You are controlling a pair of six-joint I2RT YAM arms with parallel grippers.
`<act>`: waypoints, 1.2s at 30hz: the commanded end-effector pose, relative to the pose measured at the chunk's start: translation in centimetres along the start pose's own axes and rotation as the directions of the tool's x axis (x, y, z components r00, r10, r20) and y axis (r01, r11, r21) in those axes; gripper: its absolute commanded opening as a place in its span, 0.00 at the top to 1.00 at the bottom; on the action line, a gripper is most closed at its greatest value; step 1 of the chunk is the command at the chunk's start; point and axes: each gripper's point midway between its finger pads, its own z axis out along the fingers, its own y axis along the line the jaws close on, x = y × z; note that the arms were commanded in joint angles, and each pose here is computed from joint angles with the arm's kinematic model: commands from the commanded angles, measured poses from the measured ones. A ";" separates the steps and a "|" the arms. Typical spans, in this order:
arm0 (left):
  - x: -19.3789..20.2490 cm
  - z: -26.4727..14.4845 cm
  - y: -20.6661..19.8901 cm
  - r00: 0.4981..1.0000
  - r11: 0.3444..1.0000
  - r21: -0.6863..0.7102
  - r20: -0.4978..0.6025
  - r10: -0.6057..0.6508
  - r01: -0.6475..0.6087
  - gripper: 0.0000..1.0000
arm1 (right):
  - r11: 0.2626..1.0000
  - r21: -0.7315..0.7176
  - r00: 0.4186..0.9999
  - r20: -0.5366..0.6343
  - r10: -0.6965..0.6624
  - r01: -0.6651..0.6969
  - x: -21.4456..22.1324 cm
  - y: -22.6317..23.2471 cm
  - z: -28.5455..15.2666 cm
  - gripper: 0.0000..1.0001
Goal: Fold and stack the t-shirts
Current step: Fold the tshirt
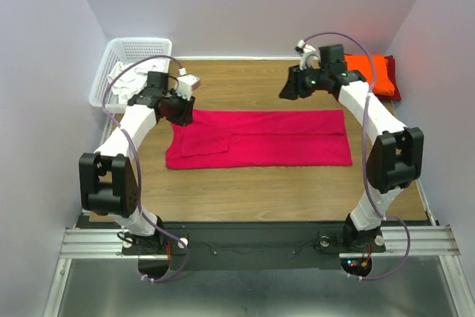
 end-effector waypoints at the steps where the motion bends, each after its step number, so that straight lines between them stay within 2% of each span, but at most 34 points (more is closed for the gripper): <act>1: 2.5 0.5 -2.7 0.995 0.998 -0.050 -0.087 -0.054 0.049 0.66 | 0.979 0.204 0.974 -0.225 0.027 0.020 7.2 -6.0 -2.3 0.55; 8: 5.8 2.8 -4.2 0.970 0.991 -0.076 -0.209 -0.127 0.113 0.80 | 0.921 0.389 0.936 -0.329 0.122 0.016 12.7 -12.9 -5.2 0.62; 13: 7.6 4.7 -3.4 0.955 0.990 -0.102 -0.270 -0.125 0.101 0.86 | 0.899 0.437 0.884 -0.416 0.211 -0.009 17.7 -14.9 -5.4 0.63; 16: 8.9 6.3 -2.7 0.936 0.989 -0.111 -0.327 -0.129 0.097 0.90 | 0.898 0.439 0.849 -0.461 0.259 -0.036 20.4 -15.2 -5.2 0.66; 18: 8.3 7.1 -2.1 0.936 0.989 -0.121 -0.329 -0.123 0.087 0.91 | 0.902 0.428 0.831 -0.481 0.278 -0.054 21.6 -14.8 -5.2 0.67; 23: 8.3 10.5 0.7 0.908 0.988 -0.155 -0.410 -0.084 0.021 0.94 | 0.915 0.358 0.737 -0.565 0.370 -0.185 27.1 -10.9 -5.8 0.70; 26: 4.5 13.2 3.9 0.919 0.980 -0.196 -0.391 -0.047 -0.033 0.95 | 0.928 0.261 0.686 -0.624 0.373 -0.267 28.9 -7.0 -6.0 0.74; 27: 0.6 14.6 5.4 0.944 0.975 -0.213 -0.328 -0.018 -0.056 0.95 | 0.928 0.225 0.656 -0.658 0.369 -0.297 30.0 -4.7 -6.5 0.75; 28: -1.1 15.0 5.9 0.951 0.974 -0.216 -0.309 -0.010 -0.061 0.95 | 0.954 0.088 0.673 -0.690 0.266 -0.287 29.9 -1.4 -5.4 0.78; 29: -3.3 15.4 6.3 0.964 0.974 -0.218 -0.267 0.001 -0.062 0.94 | 0.958 0.028 0.687 -0.692 0.224 -0.285 28.6 0.4 -4.9 0.76; 30: -7.8 15.5 6.9 0.986 0.971 -0.230 -0.165 0.022 -0.060 0.92 | 0.951 -0.063 0.713 -0.678 0.181 -0.302 27.3 3.2 -4.8 0.76; 31: -9.9 15.2 6.8 0.993 0.973 -0.222 -0.115 0.033 -0.058 0.89 | 0.910 -0.204 0.747 -0.648 0.152 -0.362 25.5 6.9 -4.4 0.74; 32: -13.6 14.3 6.5 0.999 0.976 -0.209 -0.014 0.051 -0.053 0.85 | 0.897 -0.294 0.774 -0.628 0.079 -0.331 23.8 10.0 -3.9 0.73; 34: -16.8 12.8 5.9 0.994 0.980 -0.196 0.093 0.051 -0.032 0.82 | 0.880 -0.367 0.806 -0.592 0.029 -0.301 21.7 12.0 -3.5 0.72; 36: -18.1 10.4 5.0 0.987 0.982 -0.189 0.151 0.052 -0.023 0.77 | 0.900 -0.360 0.836 -0.549 0.009 -0.247 19.6 11.6 -3.2 0.71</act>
